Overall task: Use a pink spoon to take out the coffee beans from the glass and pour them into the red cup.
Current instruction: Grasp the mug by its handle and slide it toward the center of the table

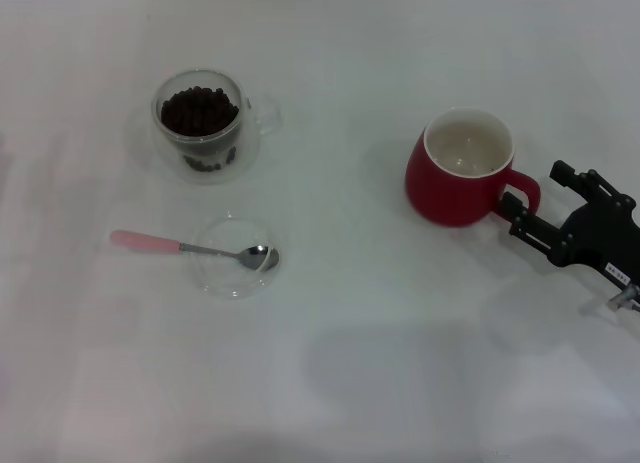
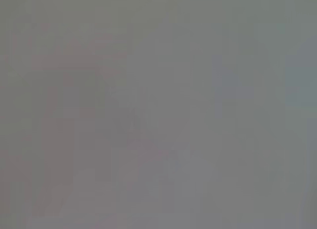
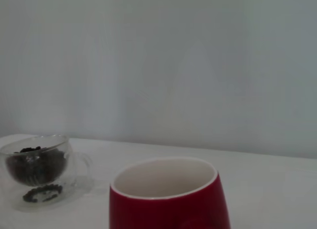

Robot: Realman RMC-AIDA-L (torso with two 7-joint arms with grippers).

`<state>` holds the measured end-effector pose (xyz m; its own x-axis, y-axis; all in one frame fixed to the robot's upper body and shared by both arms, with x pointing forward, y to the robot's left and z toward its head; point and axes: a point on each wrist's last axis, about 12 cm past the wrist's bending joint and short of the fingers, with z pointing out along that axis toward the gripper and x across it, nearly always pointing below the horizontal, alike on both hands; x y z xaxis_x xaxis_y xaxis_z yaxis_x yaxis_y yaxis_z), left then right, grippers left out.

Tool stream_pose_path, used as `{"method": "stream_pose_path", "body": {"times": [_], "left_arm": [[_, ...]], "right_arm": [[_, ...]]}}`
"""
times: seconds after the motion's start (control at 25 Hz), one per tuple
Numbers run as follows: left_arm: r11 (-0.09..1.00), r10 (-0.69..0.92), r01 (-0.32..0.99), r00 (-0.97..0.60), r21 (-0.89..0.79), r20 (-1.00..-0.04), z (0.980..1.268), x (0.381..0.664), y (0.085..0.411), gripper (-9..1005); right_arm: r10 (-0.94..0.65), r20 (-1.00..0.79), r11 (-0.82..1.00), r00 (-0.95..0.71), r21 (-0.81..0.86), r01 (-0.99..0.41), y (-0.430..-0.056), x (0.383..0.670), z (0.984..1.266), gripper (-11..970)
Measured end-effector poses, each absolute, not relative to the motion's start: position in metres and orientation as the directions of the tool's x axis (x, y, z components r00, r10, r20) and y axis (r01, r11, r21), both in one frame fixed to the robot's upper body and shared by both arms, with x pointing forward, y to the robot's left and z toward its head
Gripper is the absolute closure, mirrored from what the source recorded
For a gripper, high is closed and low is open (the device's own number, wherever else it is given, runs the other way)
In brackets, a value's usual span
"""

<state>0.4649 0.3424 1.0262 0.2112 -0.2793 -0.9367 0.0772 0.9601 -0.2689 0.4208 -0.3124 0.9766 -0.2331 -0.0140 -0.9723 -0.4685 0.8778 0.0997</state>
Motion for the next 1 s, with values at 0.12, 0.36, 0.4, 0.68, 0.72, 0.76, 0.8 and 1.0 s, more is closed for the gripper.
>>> {"method": "stream_pose_path", "body": {"times": [0.12,0.36,0.4,0.68,0.72,0.76,0.8,1.0], "left_arm": [[0.960,-0.278,0.076,0.212,-0.268,-0.937,1.026,0.465,0.343,167],[0.961,-0.278,0.075,0.211,-0.268,-0.937,1.026,0.465,0.343,166],[0.961,-0.278,0.075,0.211,-0.268,-0.937,1.026,0.465,0.343,166],[0.961,-0.278,0.074,0.211,-0.268,-0.937,1.026,0.465,0.343,166],[0.961,-0.277,0.073,0.211,-0.268,-0.937,1.026,0.465,0.343,166],[0.961,-0.278,0.073,0.211,-0.268,-0.937,1.026,0.465,0.343,166],[0.961,-0.278,0.073,0.211,-0.268,-0.937,1.026,0.465,0.343,166],[0.961,-0.278,0.066,0.214,-0.270,-0.936,1.026,0.465,0.344,167]], "right_arm": [[-0.023,-0.971,0.885,-0.236,0.090,-0.456,-0.313,0.425,0.976,106],[-0.025,-0.972,0.907,-0.234,0.076,-0.415,-0.318,0.430,0.977,210],[-0.025,-0.972,0.909,-0.232,0.074,-0.409,-0.318,0.431,0.977,244],[-0.031,-0.976,0.915,-0.216,0.060,-0.400,-0.318,0.441,0.980,284],[-0.033,-0.976,0.913,-0.215,0.058,-0.404,-0.317,0.442,0.980,295],[-0.035,-0.976,0.911,-0.215,0.057,-0.408,-0.317,0.442,0.980,306],[-0.038,-0.976,0.909,-0.216,0.056,-0.413,-0.316,0.443,0.980,317],[-0.053,-0.977,0.903,-0.207,0.041,-0.427,-0.314,0.444,0.981,371]]}}
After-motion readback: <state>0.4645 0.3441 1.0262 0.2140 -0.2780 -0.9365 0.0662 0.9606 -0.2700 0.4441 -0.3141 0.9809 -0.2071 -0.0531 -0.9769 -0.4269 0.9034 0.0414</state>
